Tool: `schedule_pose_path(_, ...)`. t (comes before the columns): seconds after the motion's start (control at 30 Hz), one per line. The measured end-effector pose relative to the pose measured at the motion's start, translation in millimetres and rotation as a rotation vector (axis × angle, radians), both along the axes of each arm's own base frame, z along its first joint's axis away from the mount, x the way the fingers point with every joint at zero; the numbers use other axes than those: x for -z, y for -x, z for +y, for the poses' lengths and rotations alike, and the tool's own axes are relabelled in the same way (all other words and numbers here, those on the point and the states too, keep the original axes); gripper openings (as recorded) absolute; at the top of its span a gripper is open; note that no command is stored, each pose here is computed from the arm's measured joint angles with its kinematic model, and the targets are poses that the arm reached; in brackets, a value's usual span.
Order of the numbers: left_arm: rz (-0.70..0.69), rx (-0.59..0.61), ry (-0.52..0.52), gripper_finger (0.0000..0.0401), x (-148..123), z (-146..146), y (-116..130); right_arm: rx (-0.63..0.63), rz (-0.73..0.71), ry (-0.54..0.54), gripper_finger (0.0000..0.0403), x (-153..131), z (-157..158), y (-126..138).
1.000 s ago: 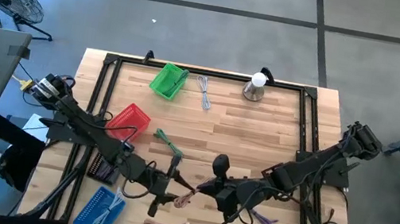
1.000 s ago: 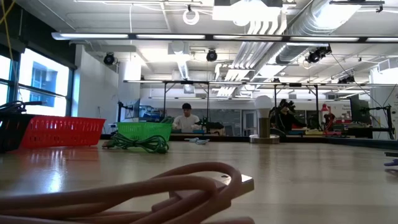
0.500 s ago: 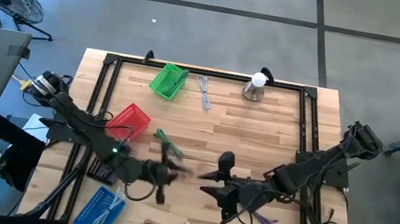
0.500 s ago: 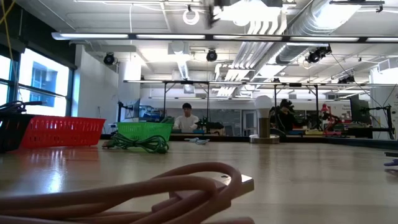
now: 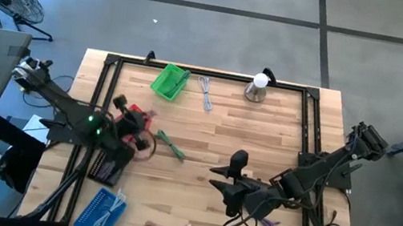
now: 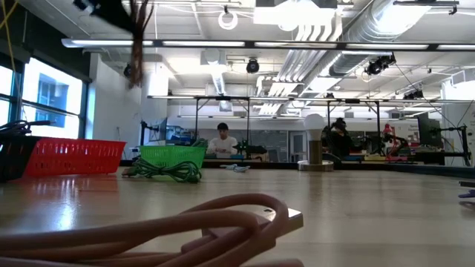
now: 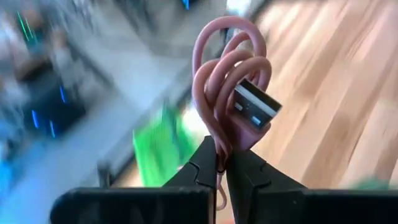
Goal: Pick & Place USB Port
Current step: Put the right pink charger cable into the red bin
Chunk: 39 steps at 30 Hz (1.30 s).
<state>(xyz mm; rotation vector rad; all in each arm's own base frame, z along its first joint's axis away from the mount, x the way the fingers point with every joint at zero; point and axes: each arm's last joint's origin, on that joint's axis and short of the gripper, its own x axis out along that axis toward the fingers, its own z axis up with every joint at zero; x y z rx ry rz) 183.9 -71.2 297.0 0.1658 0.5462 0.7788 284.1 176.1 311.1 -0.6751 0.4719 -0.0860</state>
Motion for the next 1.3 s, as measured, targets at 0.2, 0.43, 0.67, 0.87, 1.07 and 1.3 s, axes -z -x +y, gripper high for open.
schedule_pose_path(0.2,0.291,-0.218,0.307,0.0007,15.4,28.6,21.0,-0.007,0.034,-0.020,0.0148,2.7,-5.3,-2.2)
schedule_pose_path(0.43,0.398,-0.251,0.467,0.0007,19.3,30.8,23.4,-0.061,0.077,-0.109,0.0142,4.3,-18.0,-11.5)
schedule_pose_path(0.67,0.410,-0.248,0.486,0.0007,22.2,28.6,19.4,-0.081,0.114,-0.205,0.0142,6.3,-29.8,-18.1)
schedule_pose_path(0.87,0.454,-0.230,0.474,0.0007,44.8,27.4,16.8,-0.104,0.131,-0.241,0.0143,7.0,-29.1,-17.9)
schedule_pose_path(1.07,0.470,-0.266,0.486,0.0007,67.5,29.2,22.9,-0.107,0.132,-0.245,0.0143,7.0,-28.4,-17.6)
schedule_pose_path(1.3,0.471,-0.248,0.513,0.0007,87.7,29.0,24.2,-0.106,0.125,-0.251,0.0142,6.5,-28.1,-17.8)
